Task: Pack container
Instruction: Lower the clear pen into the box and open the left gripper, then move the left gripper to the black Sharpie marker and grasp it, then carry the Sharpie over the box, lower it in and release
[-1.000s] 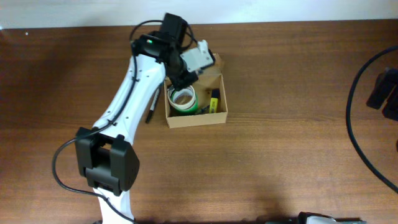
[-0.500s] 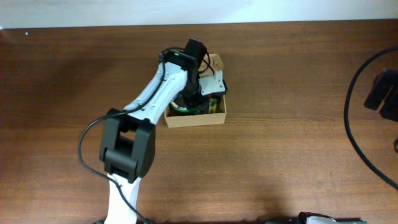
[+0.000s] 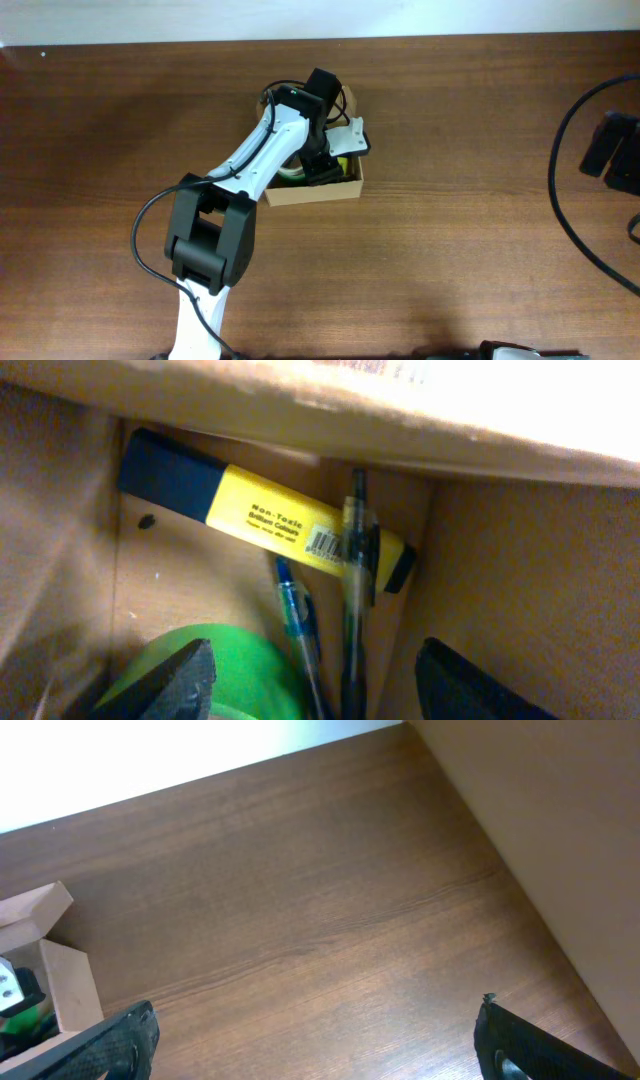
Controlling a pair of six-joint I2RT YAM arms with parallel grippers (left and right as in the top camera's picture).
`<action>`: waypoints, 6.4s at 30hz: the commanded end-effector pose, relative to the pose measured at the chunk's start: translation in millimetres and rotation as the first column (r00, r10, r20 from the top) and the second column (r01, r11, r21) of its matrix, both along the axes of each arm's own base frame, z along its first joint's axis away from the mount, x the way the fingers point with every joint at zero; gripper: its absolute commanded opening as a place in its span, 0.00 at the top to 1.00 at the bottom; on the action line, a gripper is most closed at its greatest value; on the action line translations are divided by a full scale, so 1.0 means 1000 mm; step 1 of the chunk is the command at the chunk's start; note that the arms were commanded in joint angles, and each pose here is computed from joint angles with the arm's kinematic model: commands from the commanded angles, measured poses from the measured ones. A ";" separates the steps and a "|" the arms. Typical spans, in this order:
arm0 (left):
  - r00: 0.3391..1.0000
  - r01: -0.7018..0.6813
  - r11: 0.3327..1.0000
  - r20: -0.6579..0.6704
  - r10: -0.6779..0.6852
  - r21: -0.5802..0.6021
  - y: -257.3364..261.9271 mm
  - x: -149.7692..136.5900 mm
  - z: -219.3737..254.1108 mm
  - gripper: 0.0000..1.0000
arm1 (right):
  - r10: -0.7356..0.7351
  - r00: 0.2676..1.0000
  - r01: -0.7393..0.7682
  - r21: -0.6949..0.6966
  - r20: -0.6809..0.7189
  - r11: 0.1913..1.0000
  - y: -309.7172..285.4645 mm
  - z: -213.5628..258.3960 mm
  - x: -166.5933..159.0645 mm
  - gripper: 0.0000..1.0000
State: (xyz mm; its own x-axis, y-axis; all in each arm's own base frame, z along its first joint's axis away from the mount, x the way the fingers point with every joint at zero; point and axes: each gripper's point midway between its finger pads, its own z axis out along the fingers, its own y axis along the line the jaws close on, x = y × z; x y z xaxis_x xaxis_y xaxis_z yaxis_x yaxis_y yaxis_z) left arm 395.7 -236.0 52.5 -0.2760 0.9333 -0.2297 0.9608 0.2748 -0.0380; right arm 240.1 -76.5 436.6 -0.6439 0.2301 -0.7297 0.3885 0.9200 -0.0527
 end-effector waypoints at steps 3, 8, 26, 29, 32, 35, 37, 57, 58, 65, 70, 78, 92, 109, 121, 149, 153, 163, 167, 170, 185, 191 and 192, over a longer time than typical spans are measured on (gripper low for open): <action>0.974 -0.189 0.979 0.141 0.178 0.072 0.015 0.035 0.027 0.45 | -0.012 1.000 0.012 -0.012 -0.004 1.000 -0.003 0.000 -0.004 0.01; 0.874 -0.378 0.926 0.321 0.366 -0.026 0.026 0.075 0.103 0.47 | -0.012 1.000 0.012 -0.012 -0.003 1.000 -0.003 0.000 -0.004 0.01; 0.487 -0.867 0.497 0.172 0.856 -0.020 0.159 0.062 0.121 0.52 | -0.017 1.000 0.017 -0.016 -0.004 1.000 -0.004 0.001 -0.005 0.01; 0.454 -0.891 0.449 0.126 0.882 0.067 0.185 0.047 0.092 0.53 | -0.017 1.000 0.017 -0.015 -0.004 1.000 -0.004 0.000 -0.005 0.01; 0.428 -0.901 0.415 0.105 0.897 0.126 0.203 0.036 0.069 0.53 | -0.012 1.000 0.012 -0.011 -0.003 1.000 -0.003 0.000 -0.004 0.01; 0.417 -0.900 0.401 0.070 0.906 0.171 0.210 0.023 0.047 0.53 | -0.012 1.000 0.012 -0.011 -0.003 1.000 -0.003 0.000 -0.004 0.01; 0.417 -0.895 0.404 0.037 0.908 0.188 0.207 0.016 0.034 0.53 | -0.012 1.000 0.012 -0.011 -0.003 1.000 -0.003 0.000 -0.004 0.01; 0.409 -0.893 0.401 -0.003 0.912 0.205 0.204 -0.008 -0.044 0.53 | -0.018 1.000 0.018 -0.017 -0.004 1.000 -0.004 0.001 -0.005 0.01; 0.409 -0.894 0.401 -0.001 0.912 0.198 0.204 -0.007 -0.045 0.53 | -0.018 1.000 0.018 -0.017 -0.004 1.000 -0.004 0.001 -0.005 0.01; 0.424 -0.894 0.416 0.010 0.906 0.166 0.203 0.001 -0.046 0.53 | -0.017 1.000 0.017 -0.017 -0.004 1.000 -0.004 0.001 -0.005 0.01; 0.437 -0.888 0.429 0.009 0.900 0.165 0.202 0.001 -0.046 0.53 | -0.017 1.000 0.017 -0.017 -0.004 1.000 -0.004 0.001 -0.005 0.01; 0.441 -0.886 0.440 -0.026 0.897 0.145 0.195 0.002 -0.046 0.54 | -0.017 1.000 0.017 -0.017 -0.004 1.000 -0.004 0.001 -0.005 0.01; 0.515 -0.854 0.515 -0.027 0.857 0.071 0.186 0.017 -0.044 0.55 | -0.017 1.000 0.018 -0.018 0.008 1.000 -0.003 0.003 -0.009 0.01; 0.581 -0.811 0.582 -0.024 0.813 0.061 0.185 0.008 -0.065 0.63 | -0.014 1.000 0.015 -0.018 0.025 1.000 -0.002 0.007 -0.014 0.01; 0.584 -0.809 0.584 -0.025 0.812 0.064 0.185 0.002 -0.074 0.98 | -0.012 1.000 0.012 -0.016 0.027 1.000 -0.001 0.007 -0.014 0.01; 0.425 -0.769 0.541 0.361 0.830 -0.339 0.213 0.018 0.169 0.98 | -0.009 0.999 0.009 -0.014 0.032 1.000 0.000 0.008 -0.016 0.01; 0.525 -0.677 0.608 0.306 0.794 -0.415 0.186 0.009 0.187 0.98 | 0.003 0.999 -0.003 -0.004 0.034 1.000 0.002 0.008 -0.015 0.01; 0.733 -0.533 0.760 0.246 0.635 -0.373 0.112 -0.006 0.161 0.98 | 0.006 0.999 -0.006 -0.001 0.034 1.000 0.003 0.008 -0.015 0.01; 0.822 -0.431 0.845 0.250 0.512 -0.316 0.078 -0.015 0.141 0.98 | 0.008 0.999 -0.008 0.000 0.035 1.000 0.004 0.008 -0.014 0.01; 0.896 -0.306 0.916 0.248 0.369 -0.260 0.050 -0.024 0.118 0.98 | 0.008 0.999 -0.008 0.000 0.034 1.000 0.004 0.008 -0.014 0.01; 0.989 -0.033 0.996 0.143 0.045 -0.084 0.036 -0.038 0.031 0.98 | 0.007 0.999 -0.007 0.000 0.034 1.000 0.003 0.008 -0.014 0.01; 0.990 -0.019 0.997 0.140 0.030 -0.077 0.036 -0.038 0.028 0.98 | 0.007 0.999 -0.007 0.000 0.034 1.000 0.003 0.007 -0.014 0.01; 0.990 -0.019 0.997 0.141 0.030 -0.077 0.036 -0.038 0.028 0.98 | 0.007 0.999 -0.007 0.000 0.034 1.000 0.003 0.008 -0.014 0.01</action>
